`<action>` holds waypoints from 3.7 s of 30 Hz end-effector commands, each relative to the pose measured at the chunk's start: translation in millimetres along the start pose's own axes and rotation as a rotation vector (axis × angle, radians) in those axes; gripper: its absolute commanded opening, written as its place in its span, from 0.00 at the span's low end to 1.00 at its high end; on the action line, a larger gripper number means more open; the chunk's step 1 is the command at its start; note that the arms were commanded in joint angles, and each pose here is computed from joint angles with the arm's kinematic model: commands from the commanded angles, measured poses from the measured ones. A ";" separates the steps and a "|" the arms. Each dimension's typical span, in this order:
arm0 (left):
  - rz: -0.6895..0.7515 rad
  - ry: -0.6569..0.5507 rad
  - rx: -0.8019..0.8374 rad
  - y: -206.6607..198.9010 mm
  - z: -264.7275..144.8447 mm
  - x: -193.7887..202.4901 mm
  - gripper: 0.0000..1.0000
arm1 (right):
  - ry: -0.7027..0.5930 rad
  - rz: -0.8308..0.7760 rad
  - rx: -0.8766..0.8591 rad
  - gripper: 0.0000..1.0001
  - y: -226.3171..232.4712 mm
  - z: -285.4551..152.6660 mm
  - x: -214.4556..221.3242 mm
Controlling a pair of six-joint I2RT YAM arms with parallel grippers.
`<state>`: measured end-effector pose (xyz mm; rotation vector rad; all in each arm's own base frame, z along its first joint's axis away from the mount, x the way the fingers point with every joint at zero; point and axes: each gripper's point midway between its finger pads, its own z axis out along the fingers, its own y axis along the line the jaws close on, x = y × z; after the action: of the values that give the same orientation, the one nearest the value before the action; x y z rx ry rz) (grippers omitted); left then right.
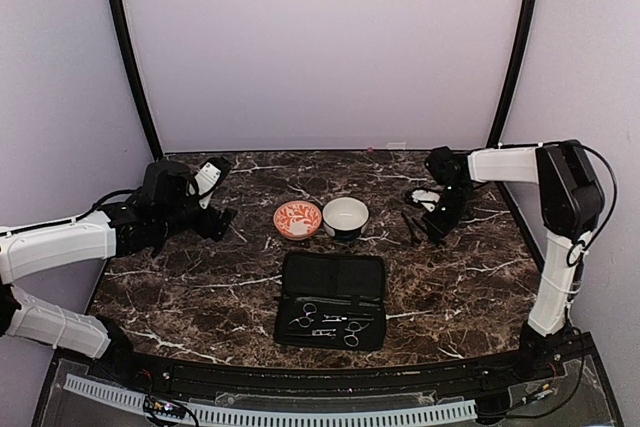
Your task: Sort the hair-cutting tools
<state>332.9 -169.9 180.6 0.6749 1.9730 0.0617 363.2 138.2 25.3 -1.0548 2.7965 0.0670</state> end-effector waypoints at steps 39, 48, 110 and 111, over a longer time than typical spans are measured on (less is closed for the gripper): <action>0.038 0.014 0.109 -20.6 0.3 -2.7 0.93 | 0.066 -0.899 0.027 0.03 169.7 -42.5 51.8; 0.018 0.088 0.230 -43.8 8.9 4.6 0.91 | 0.021 -0.879 0.084 0.03 175.5 -45.9 18.6; -0.572 0.590 0.713 -199.6 37.5 82.1 0.33 | 0.048 -0.991 0.011 0.02 224.1 2.4 -38.5; -0.571 0.592 0.713 -200.3 37.6 82.4 0.33 | 0.044 -0.989 0.006 0.02 225.6 2.8 -40.1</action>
<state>251.5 -299.2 27.8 0.5087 2.7246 -0.8903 247.1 319.1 30.6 -2.2734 1.9964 -0.1448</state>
